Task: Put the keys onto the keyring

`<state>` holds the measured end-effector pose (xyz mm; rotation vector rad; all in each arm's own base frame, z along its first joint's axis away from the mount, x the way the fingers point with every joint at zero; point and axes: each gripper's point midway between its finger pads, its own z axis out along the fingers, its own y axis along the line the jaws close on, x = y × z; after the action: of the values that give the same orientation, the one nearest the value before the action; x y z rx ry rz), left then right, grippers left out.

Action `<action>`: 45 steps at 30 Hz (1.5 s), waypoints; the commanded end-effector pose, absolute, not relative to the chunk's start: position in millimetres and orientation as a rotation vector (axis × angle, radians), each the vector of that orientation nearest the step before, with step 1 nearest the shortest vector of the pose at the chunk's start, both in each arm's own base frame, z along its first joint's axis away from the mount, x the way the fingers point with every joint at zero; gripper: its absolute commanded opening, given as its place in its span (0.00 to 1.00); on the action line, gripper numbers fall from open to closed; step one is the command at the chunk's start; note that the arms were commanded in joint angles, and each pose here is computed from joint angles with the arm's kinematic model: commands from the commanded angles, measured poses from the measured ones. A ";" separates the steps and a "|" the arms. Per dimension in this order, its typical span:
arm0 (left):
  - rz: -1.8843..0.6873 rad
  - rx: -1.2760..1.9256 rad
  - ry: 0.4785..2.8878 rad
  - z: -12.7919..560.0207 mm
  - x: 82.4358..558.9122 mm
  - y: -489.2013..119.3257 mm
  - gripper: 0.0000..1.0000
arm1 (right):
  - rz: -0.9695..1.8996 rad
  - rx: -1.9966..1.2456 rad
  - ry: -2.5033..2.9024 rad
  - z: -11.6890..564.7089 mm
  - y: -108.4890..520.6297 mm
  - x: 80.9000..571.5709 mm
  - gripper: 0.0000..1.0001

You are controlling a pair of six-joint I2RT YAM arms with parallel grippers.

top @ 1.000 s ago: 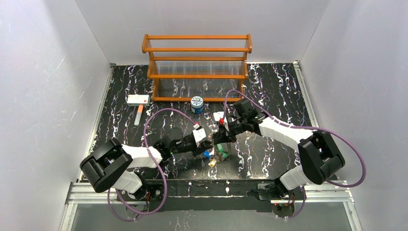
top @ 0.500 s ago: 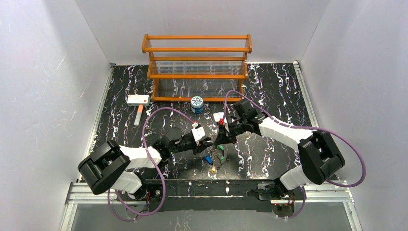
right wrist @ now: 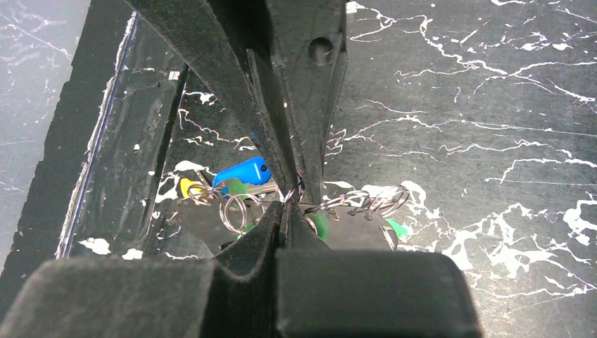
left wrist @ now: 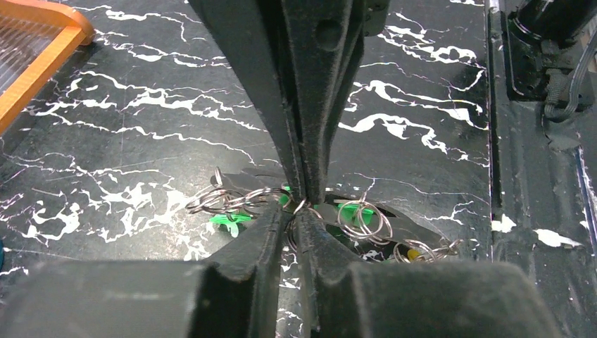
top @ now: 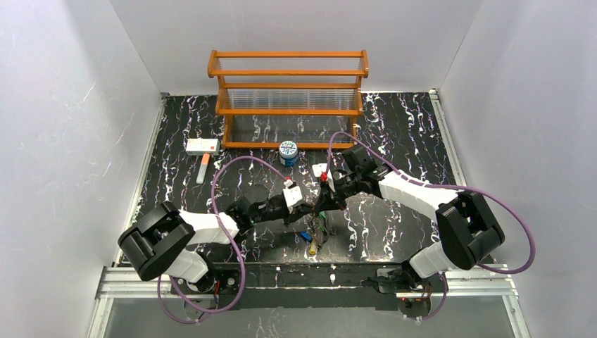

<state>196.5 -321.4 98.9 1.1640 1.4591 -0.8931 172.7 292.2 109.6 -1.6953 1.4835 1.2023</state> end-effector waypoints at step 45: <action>-1.097 0.793 1.158 179.6 187.0 -314.3 0.00 | 1.265 -1.416 1.283 151.9 292.7 177.6 0.20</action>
<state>188.7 -314.7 132.4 0.8377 1.3686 -1.0822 177.6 289.8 146.8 -1.4034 1.3386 1.2445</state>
